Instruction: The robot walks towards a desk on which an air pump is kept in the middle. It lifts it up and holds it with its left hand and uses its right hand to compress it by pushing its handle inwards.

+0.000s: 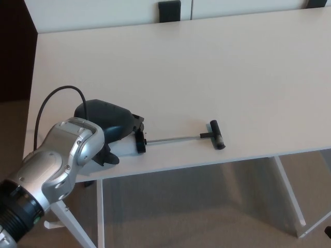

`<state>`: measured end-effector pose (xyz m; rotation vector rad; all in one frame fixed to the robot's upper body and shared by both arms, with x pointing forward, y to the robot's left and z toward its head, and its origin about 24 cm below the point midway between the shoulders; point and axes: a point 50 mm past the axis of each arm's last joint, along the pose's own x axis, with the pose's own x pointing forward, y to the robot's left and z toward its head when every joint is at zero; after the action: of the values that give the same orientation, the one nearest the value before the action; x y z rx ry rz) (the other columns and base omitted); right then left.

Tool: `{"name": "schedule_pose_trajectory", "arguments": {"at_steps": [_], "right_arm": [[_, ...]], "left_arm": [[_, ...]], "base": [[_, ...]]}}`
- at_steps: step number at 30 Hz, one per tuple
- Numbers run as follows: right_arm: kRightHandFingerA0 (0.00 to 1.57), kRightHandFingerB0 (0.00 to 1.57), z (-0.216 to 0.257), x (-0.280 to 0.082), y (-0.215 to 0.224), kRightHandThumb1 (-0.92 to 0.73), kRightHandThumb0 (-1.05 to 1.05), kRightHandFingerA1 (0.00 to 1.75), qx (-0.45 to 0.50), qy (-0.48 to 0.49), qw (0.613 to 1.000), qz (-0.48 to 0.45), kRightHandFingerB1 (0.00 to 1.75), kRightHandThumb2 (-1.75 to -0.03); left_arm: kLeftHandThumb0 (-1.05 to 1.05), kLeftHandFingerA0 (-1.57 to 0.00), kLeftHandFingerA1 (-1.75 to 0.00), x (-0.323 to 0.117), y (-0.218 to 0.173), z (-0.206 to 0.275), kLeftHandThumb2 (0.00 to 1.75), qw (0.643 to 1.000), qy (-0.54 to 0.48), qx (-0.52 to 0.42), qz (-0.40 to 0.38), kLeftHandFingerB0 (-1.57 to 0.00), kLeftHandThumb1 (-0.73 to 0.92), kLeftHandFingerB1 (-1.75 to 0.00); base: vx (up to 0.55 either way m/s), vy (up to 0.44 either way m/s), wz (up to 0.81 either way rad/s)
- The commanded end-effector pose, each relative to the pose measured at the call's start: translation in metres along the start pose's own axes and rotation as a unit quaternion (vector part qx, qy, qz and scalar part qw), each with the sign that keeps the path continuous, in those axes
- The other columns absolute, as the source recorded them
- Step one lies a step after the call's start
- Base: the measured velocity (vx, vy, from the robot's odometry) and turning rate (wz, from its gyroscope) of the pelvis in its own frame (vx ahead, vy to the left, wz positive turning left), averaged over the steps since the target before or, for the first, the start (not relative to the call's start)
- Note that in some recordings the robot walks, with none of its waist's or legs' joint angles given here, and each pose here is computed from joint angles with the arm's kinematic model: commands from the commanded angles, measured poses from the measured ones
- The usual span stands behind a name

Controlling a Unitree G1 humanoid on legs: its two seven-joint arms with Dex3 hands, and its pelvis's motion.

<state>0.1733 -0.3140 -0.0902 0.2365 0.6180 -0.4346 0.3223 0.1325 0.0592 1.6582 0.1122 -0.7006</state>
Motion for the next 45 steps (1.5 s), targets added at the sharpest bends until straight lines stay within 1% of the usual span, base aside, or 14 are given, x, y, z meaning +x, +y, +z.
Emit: {"name": "schedule_pose_trajectory", "arguments": {"at_steps": [1, 5, 6, 8, 13, 18, 24, 26, 27, 28, 32, 41, 42, 45], "right_arm": [[0.56, 0.53, 0.005, 0.001, -0.002, -0.49, -0.35, 0.6, 0.0, -0.008, 1.0, -0.006, 0.58, -0.85], [0.58, 0.52, 0.006, 0.001, -0.002, -0.48, -0.34, 0.62, -0.004, -0.012, 1.0, -0.003, 0.58, -0.85], [0.66, 0.62, 0.007, 0.001, -0.001, -0.61, -0.32, 0.45, -0.01, -0.015, 1.0, -0.002, 0.43, -0.57], [0.71, 0.62, 0.01, -0.001, 0.001, -0.59, -0.35, 0.46, -0.026, -0.027, 0.999, 0.003, 0.43, -0.57], [0.8, 0.62, 0.017, -0.01, 0.011, -0.59, -0.35, 0.49, -0.053, -0.061, 0.996, 0.033, 0.43, -0.58], [0.65, 0.55, 0.023, -0.074, 0.017, -0.62, -0.35, 0.46, -0.077, -0.149, 0.98, 0.108, 0.42, -0.58], [0.65, 0.55, 0.026, -0.104, 0.019, -0.62, -0.35, 0.46, -0.088, -0.181, 0.971, 0.128, 0.42, -0.58], [0.73, 0.62, 0.027, -0.143, 0.012, -0.59, -0.44, 0.45, -0.128, -0.257, 0.948, 0.137, 0.41, -0.6], [0.73, 0.62, 0.028, -0.15, 0.012, -0.59, -0.44, 0.45, -0.134, -0.268, 0.944, 0.138, 0.41, -0.6], [0.68, 0.5, 0.03, -0.16, 0.01, -0.51, -0.38, 0.64, -0.123, -0.28, 0.941, 0.144, 0.56, -0.9], [0.69, 0.52, 0.038, -0.18, 0.011, -0.52, -0.39, 0.63, -0.104, -0.305, 0.933, 0.159, 0.56, -0.9], [0.65, 0.52, 0.061, -0.213, 0.036, -0.51, -0.36, 0.64, -0.086, -0.353, 0.908, 0.207, 0.57, -0.9], [0.7, 0.62, 0.063, -0.215, 0.037, -0.62, -0.35, 0.45, -0.073, -0.361, 0.904, 0.217, 0.42, -0.59], [0.72, 0.62, 0.066, -0.22, 0.038, -0.61, -0.36, 0.45, -0.06, -0.377, 0.896, 0.228, 0.42, -0.59]], "left_arm": [[-0.2, -0.72, -0.76, 0.0, -0.033, 0.006, 0.58, 0.998, -0.022, -0.011, -0.066, -0.66, 0.62, -0.56], [-0.16, -0.76, -0.8, 0.0, -0.032, 0.006, 0.58, 0.997, -0.025, -0.008, -0.07, -0.65, 0.62, -0.57], [-0.15, -0.73, -0.96, 0.0, -0.031, 0.005, 0.58, 0.997, -0.028, -0.015, -0.067, -0.68, 0.64, -0.66], [-0.14, -0.67, -1.27, -0.001, -0.028, 0.004, 0.59, 0.997, -0.032, -0.025, -0.06, -0.64, 0.62, -0.87], [-0.12, -0.71, -1.34, -0.001, -0.022, 0.002, 0.59, 0.998, -0.034, -0.03, -0.05, -0.6, 0.61, -0.98], [-0.15, -0.84, -1.35, -0.008, -0.003, -0.004, 0.6, 0.998, -0.046, -0.051, -0.016, -0.54, 0.64, -1.28], [-0.15, -0.84, -1.35, -0.01, 0.005, -0.007, 0.6, 0.998, -0.049, -0.05, -0.005, -0.54, 0.64, -1.28], [-0.17, -0.68, -1.64, -0.016, 0.027, -0.015, 0.61, 0.993, -0.048, -0.105, 0.028, -0.5, 0.81, -1.45], [-0.17, -0.68, -1.64, -0.017, 0.031, -0.017, 0.61, 0.991, -0.048, -0.118, 0.031, -0.5, 0.81, -1.45], [-0.04, -0.92, -1.59, -0.016, 0.038, -0.024, 0.97, 0.979, -0.057, -0.195, -0.007, -0.79, 0.65, -1.34], [-0.05, -0.96, -1.48, -0.014, 0.051, -0.035, 0.95, 0.935, -0.099, -0.325, -0.101, -0.82, 0.61, -1.3], [-0.1, -0.99, -1.39, -0.012, 0.057, -0.046, 0.91, 0.937, -0.087, -0.319, -0.108, -0.87, 0.6, -1.23], [-0.09, -0.96, -1.44, -0.013, 0.057, -0.046, 0.89, 0.944, -0.083, -0.306, -0.096, -0.87, 0.63, -1.23], [-0.09, -0.94, -1.47, -0.014, 0.057, -0.046, 0.86, 0.954, -0.078, -0.281, -0.076, -0.86, 0.66, -1.25]], "base": [[0.0, 0.0, 0.0], [0.0, 0.0, 0.0], [0.0, 0.0, 0.0], [0.0, 0.0, 0.0], [0.0, 0.0, 0.0], [0.0, 0.0, 0.0], [0.0, 0.0, 0.0], [0.0, 0.0, 0.0], [0.0, 0.0, 0.0], [0.0, 0.0, 0.0], [0.0, 0.0, 0.0], [0.0, 0.0, 0.0], [0.0, 0.0, 0.0], [0.0, 0.0, 0.0]]}}
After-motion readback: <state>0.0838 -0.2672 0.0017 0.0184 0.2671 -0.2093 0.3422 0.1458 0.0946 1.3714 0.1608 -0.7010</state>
